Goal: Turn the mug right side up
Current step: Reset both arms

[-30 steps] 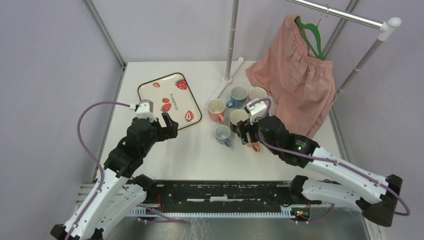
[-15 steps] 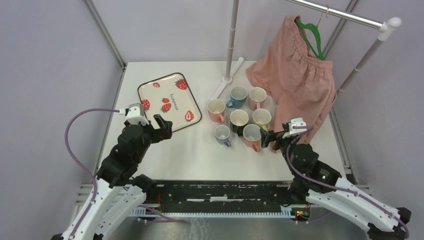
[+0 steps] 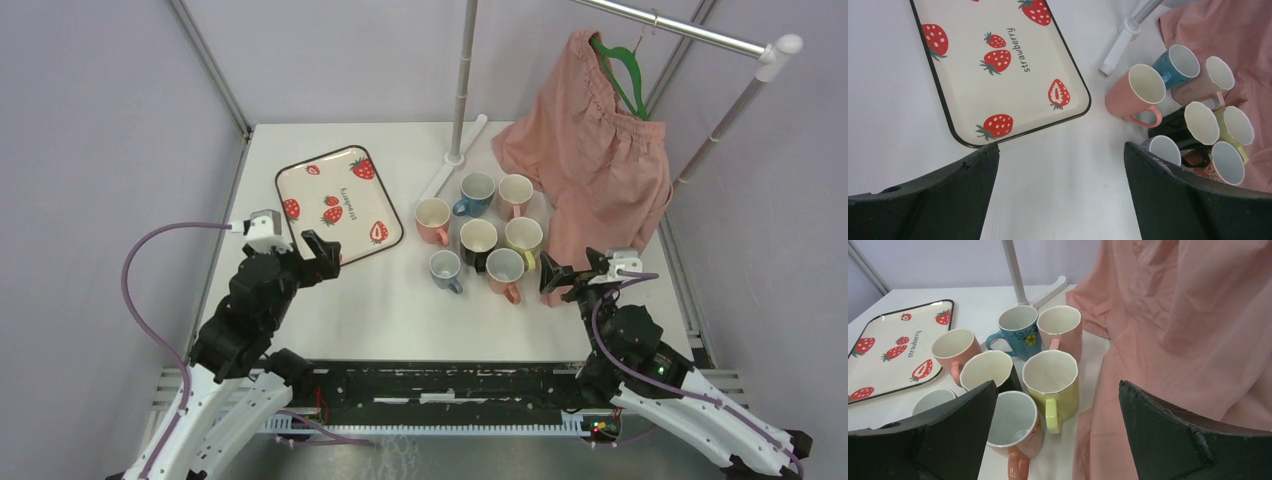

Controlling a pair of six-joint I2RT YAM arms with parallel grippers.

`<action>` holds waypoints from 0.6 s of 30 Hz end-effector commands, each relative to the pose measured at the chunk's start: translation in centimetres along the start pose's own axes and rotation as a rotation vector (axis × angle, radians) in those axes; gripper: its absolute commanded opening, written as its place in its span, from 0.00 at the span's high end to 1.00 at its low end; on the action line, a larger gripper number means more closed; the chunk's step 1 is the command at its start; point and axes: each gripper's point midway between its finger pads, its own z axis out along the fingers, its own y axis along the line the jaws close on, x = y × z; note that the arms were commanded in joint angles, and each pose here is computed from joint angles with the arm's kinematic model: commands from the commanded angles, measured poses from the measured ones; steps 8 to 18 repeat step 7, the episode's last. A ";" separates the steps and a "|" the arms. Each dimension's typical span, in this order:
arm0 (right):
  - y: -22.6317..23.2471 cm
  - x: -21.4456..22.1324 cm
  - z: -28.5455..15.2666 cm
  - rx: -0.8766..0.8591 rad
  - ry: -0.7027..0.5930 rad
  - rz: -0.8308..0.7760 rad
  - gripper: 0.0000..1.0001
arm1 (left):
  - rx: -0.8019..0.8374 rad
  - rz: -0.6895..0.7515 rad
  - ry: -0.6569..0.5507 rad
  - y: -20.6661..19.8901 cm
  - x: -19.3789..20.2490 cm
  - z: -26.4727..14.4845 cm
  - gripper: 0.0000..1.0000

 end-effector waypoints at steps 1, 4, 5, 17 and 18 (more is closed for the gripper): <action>-1.1 -0.4 0.0 0.051 -0.014 -0.044 0.02 | -0.012 0.019 -0.028 0.2 -0.6 0.1 0.00; -1.1 -0.3 0.1 0.049 -0.017 -0.063 0.02 | -0.007 0.019 -0.026 0.1 -0.6 0.1 0.00; -1.1 -0.2 0.1 0.050 -0.017 -0.065 0.02 | -0.006 0.019 -0.026 0.1 -0.6 0.1 0.00; -1.1 -0.1 0.1 0.050 -0.017 -0.064 0.02 | -0.006 0.016 -0.032 0.1 -0.8 0.0 0.00; -1.1 -0.1 0.1 0.050 -0.017 -0.064 0.02 | -0.006 0.016 -0.032 0.1 -0.8 0.0 0.00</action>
